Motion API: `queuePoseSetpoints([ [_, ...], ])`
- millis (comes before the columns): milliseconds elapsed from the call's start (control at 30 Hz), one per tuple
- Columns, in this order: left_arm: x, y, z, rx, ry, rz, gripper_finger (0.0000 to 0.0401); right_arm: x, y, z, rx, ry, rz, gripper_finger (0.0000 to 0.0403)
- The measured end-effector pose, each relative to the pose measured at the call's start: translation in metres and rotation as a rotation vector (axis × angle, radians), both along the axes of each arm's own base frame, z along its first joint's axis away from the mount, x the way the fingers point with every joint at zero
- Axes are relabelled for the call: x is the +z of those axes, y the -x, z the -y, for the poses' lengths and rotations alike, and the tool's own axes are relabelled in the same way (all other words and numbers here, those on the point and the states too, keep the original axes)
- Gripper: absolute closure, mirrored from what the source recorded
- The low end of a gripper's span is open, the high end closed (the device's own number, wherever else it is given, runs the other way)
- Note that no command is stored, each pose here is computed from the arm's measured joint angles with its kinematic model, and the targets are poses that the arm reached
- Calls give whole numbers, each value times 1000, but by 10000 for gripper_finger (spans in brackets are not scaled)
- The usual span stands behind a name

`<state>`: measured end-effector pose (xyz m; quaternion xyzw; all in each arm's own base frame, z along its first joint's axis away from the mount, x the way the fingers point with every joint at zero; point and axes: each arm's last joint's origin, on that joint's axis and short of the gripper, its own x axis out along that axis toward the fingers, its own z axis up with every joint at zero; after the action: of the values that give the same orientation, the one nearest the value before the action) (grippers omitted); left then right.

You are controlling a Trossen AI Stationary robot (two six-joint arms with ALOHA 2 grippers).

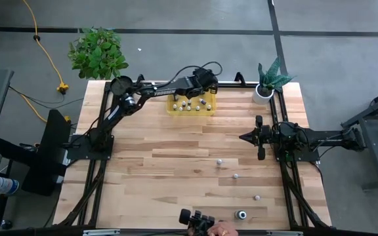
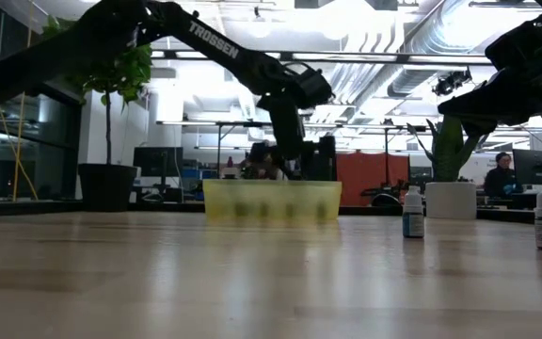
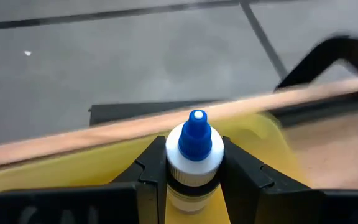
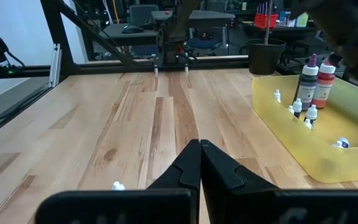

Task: Pick & Place food coloring
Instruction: Put the big blue food coloring bottle into the yellow container

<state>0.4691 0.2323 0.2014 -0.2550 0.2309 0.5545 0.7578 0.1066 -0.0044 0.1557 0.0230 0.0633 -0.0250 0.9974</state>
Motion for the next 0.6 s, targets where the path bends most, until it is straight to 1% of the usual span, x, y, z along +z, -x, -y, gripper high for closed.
queuePoseSetpoints([
  [67, -3, 0, 1, -13, -3, -26, 308, 0, 0, 0, 0, 0, 0, 402],
  [200, -7, -4, 2, -40, -18, -37, 304, 0, 0, 0, 0, 0, 0, 402],
  [433, -8, -6, 3, -88, 3, -36, 241, 0, 0, 0, 0, 0, 0, 402],
  [600, -14, -5, 5, -171, 38, -106, 211, 0, 0, 0, 0, 0, 0, 402],
])
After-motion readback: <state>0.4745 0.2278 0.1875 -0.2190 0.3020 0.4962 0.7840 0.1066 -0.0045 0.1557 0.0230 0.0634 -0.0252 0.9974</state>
